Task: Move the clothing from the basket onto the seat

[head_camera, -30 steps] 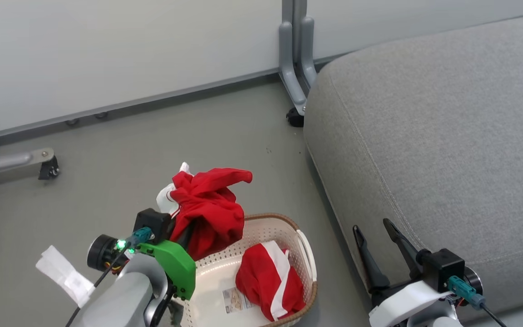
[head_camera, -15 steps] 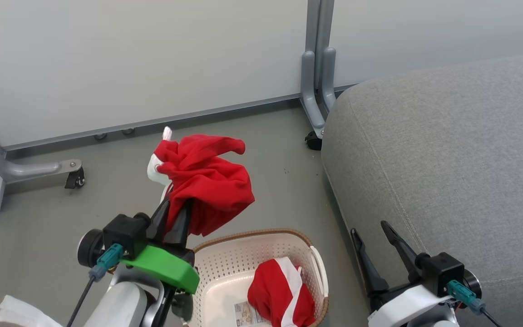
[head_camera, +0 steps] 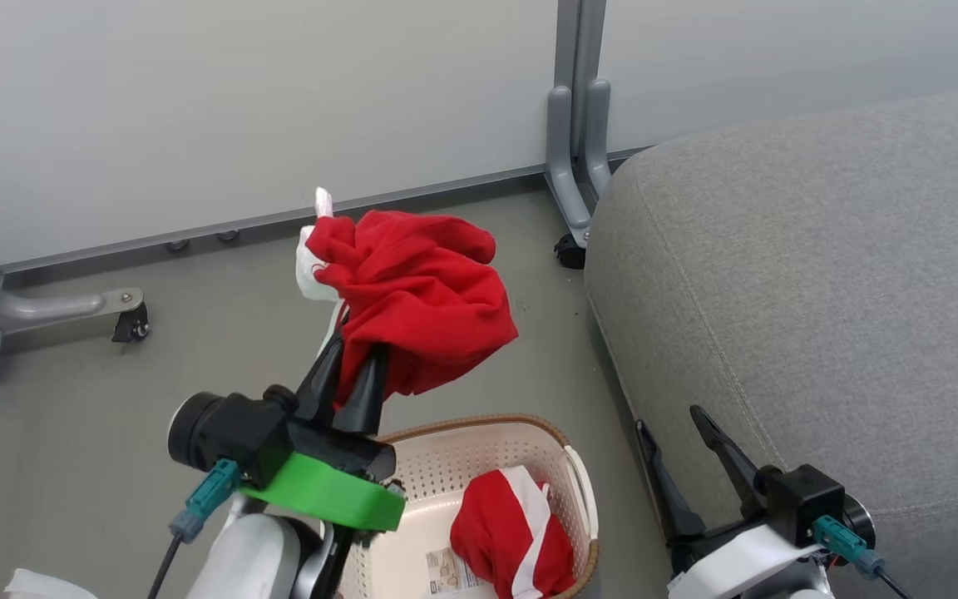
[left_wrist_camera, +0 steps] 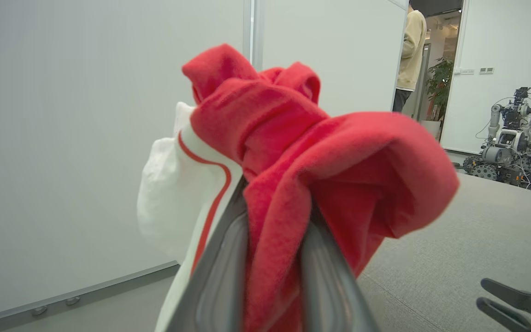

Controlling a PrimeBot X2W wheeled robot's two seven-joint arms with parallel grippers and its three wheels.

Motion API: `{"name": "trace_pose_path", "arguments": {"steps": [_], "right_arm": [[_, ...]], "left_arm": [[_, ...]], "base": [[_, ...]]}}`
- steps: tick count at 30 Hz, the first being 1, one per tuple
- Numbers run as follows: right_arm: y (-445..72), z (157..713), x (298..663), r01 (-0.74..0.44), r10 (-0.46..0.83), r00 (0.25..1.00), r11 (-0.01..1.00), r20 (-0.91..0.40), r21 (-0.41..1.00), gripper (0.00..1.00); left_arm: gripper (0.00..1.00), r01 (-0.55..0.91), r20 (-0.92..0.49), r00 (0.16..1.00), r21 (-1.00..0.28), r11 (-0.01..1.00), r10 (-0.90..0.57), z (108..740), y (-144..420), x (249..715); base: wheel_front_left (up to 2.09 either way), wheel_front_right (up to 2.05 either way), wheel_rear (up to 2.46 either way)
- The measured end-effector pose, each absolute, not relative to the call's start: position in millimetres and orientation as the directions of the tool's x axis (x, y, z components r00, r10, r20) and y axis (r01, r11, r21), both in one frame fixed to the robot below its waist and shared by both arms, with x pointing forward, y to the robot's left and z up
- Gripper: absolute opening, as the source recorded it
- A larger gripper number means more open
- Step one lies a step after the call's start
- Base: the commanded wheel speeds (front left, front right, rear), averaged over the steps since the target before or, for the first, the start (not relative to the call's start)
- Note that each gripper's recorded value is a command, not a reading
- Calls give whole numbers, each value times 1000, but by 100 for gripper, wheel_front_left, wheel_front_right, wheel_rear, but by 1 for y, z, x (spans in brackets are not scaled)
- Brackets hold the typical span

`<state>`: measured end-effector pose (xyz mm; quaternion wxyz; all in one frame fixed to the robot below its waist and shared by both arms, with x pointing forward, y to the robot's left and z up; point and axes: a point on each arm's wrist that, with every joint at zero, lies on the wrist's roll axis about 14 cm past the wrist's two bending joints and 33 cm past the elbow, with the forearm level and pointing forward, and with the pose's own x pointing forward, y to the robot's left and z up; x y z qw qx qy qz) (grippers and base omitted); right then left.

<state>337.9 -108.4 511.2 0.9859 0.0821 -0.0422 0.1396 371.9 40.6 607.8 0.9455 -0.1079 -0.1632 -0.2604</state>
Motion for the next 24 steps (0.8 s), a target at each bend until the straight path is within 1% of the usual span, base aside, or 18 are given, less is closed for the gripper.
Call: {"name": "trace_pose_path", "arguments": {"steps": [5, 10, 24], "right_arm": [[-111, 509, 337, -274, 261, 960, 950, 99, 151, 100], [-111, 507, 337, -271, 259, 961, 950, 94, 152, 100], [-112, 507, 336, -269, 257, 962, 951, 93, 154, 100]], "left_arm": [[0, 604, 411, 753, -123, 787, -514, 623, 14, 358], [0, 649, 428, 719, -133, 749, -547, 629, 1, 350], [0, 655, 422, 717, -136, 744, -554, 627, 1, 352]], "base": [[0, 0, 0], [0, 0, 0], [0, 0, 0]]}}
